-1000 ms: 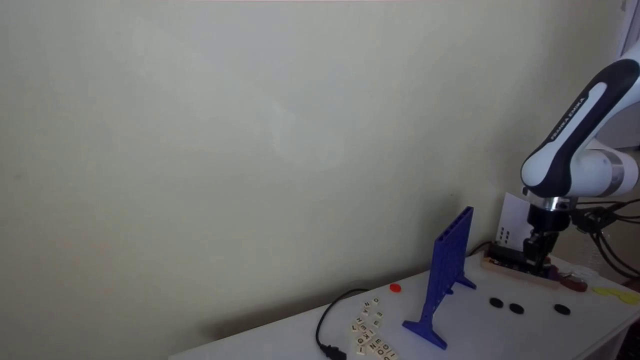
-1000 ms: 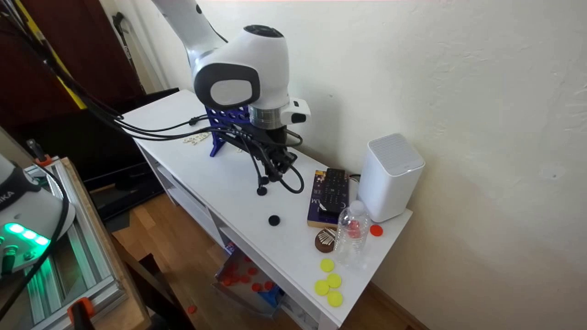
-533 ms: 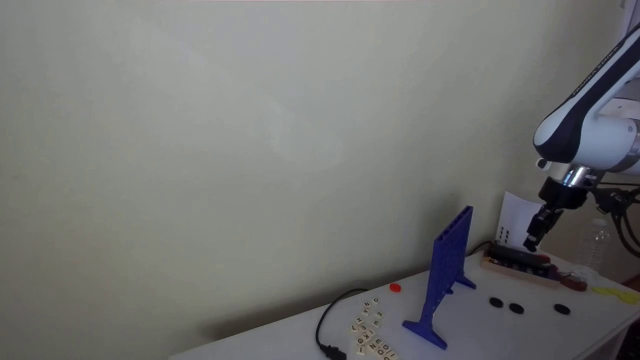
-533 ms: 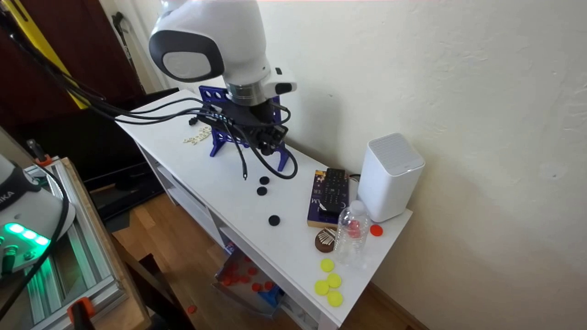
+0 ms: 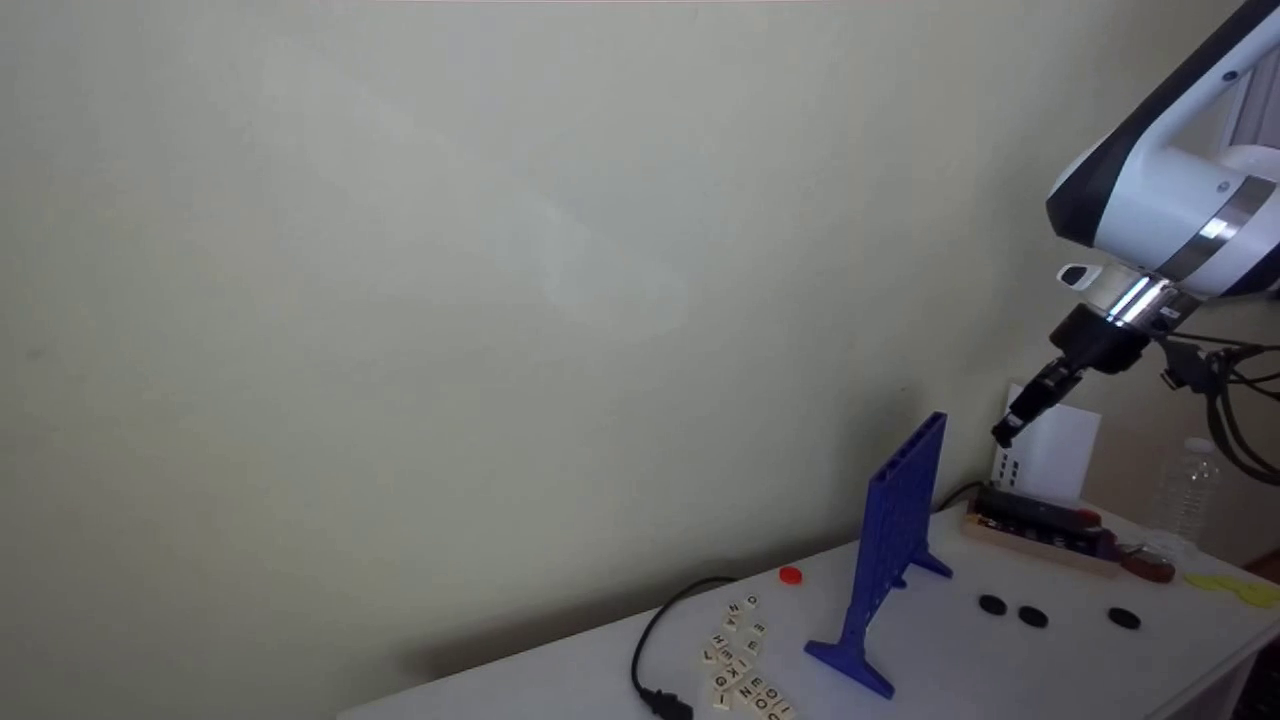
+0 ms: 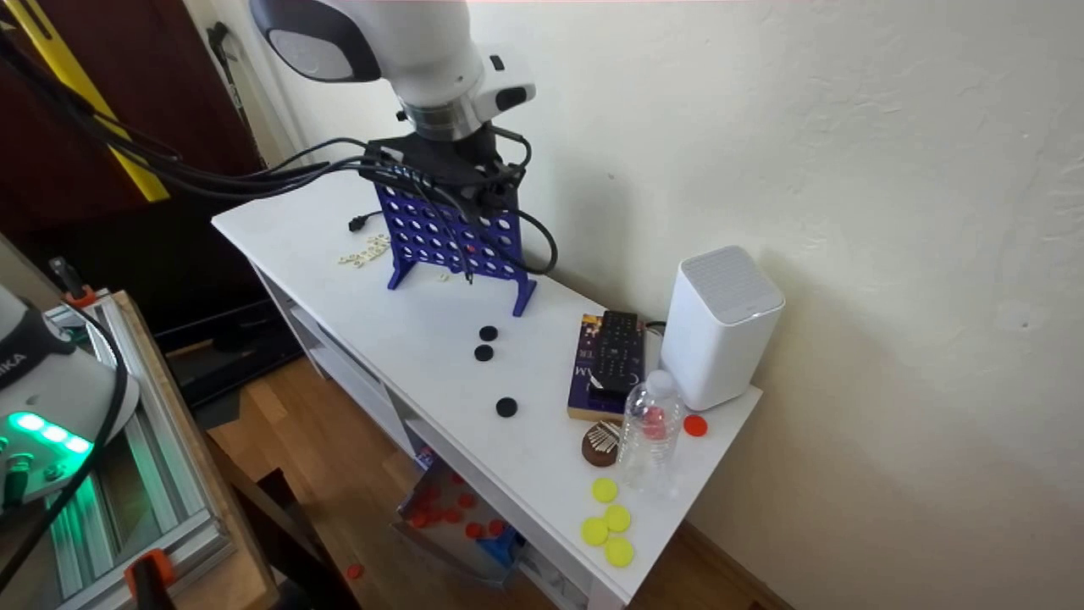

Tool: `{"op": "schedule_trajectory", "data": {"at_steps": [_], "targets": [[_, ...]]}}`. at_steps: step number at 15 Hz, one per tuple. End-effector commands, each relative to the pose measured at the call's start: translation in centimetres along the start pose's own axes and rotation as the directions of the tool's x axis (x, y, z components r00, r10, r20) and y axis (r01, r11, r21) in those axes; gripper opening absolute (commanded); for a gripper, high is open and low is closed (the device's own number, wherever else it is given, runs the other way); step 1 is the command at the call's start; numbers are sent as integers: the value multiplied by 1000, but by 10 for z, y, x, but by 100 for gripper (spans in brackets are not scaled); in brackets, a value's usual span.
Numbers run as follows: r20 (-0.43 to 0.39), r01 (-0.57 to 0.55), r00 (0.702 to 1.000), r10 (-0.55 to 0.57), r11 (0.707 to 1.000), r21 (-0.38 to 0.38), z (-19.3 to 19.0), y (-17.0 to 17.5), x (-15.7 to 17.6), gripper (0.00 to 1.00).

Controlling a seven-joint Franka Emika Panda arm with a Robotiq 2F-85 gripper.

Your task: Put one black chip on top of the blue gameboard.

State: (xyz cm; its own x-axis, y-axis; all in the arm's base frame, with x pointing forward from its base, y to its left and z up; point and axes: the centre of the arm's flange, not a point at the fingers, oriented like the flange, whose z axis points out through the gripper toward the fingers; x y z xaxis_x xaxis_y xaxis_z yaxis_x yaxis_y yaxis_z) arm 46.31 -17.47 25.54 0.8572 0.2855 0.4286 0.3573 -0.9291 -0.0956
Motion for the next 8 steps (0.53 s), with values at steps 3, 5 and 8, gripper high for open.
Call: {"op": "schedule_trajectory", "data": {"at_steps": [3,5,8], "targets": [[-83,46,996,-39,996,79,-15,-5,1,10],[-104,46,994,-36,994,98,-15,-6,4,10],[-137,37,990,-21,993,114,-18,-7,8,10]]}}
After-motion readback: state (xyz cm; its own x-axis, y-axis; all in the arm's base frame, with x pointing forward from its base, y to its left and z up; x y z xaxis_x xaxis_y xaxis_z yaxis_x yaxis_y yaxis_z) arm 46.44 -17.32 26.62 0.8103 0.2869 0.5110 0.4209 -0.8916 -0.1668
